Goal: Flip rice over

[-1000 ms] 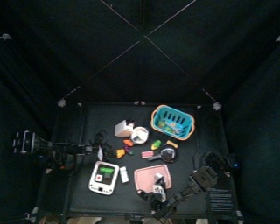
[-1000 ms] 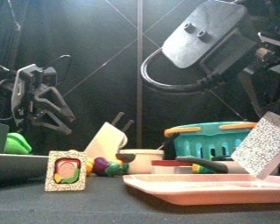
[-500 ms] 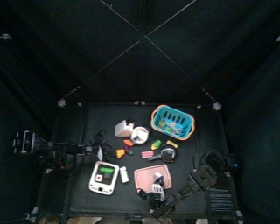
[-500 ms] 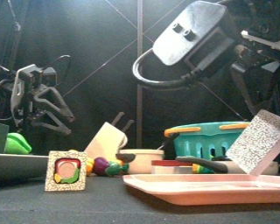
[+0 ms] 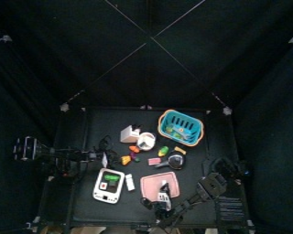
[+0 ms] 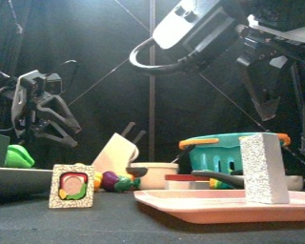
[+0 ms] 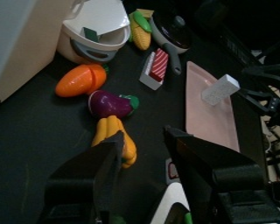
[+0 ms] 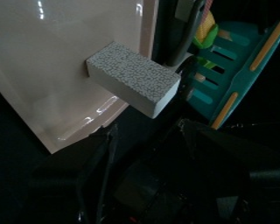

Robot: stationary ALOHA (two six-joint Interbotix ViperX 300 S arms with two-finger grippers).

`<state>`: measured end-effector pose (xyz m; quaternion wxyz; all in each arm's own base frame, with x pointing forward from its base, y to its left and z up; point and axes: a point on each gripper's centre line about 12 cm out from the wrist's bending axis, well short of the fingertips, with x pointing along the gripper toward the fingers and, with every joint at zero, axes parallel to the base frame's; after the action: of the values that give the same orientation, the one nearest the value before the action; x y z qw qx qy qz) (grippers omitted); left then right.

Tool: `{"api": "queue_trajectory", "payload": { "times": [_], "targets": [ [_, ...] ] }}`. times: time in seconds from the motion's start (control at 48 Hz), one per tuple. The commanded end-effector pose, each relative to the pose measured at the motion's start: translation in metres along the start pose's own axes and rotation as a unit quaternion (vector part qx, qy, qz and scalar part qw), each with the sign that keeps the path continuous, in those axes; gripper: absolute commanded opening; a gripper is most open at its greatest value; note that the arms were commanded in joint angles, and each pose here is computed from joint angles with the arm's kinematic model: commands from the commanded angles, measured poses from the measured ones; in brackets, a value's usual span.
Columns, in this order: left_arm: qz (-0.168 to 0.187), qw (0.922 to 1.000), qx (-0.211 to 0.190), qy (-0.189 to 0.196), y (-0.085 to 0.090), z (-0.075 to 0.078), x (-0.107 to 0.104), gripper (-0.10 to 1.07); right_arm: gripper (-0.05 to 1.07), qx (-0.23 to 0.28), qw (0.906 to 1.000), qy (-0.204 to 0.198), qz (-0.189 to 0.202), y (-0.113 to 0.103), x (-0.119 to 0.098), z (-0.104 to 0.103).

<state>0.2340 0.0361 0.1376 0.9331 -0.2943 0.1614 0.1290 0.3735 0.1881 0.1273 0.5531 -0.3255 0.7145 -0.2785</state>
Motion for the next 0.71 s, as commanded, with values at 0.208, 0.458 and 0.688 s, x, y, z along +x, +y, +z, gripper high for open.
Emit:
{"api": "queue_trajectory", "payload": {
  "times": [0.208,0.458,0.688],
  "targets": [
    [-0.005,1.0000,0.002,-0.004,-0.003,0.002,0.001,0.81,0.93,0.059,0.9961,-0.064,0.010,-0.041,-0.031,-0.003],
    [-0.005,1.0000,0.001,-0.004,-0.002,0.002,0.001,0.81,0.93,0.128,0.9869,-0.099,0.003,-0.064,-0.040,-0.009],
    [-0.005,1.0000,0.002,-0.004,-0.003,0.002,0.001,0.81,0.93,0.174,0.9789,-0.108,0.003,-0.069,-0.038,-0.020]
  ]
}}
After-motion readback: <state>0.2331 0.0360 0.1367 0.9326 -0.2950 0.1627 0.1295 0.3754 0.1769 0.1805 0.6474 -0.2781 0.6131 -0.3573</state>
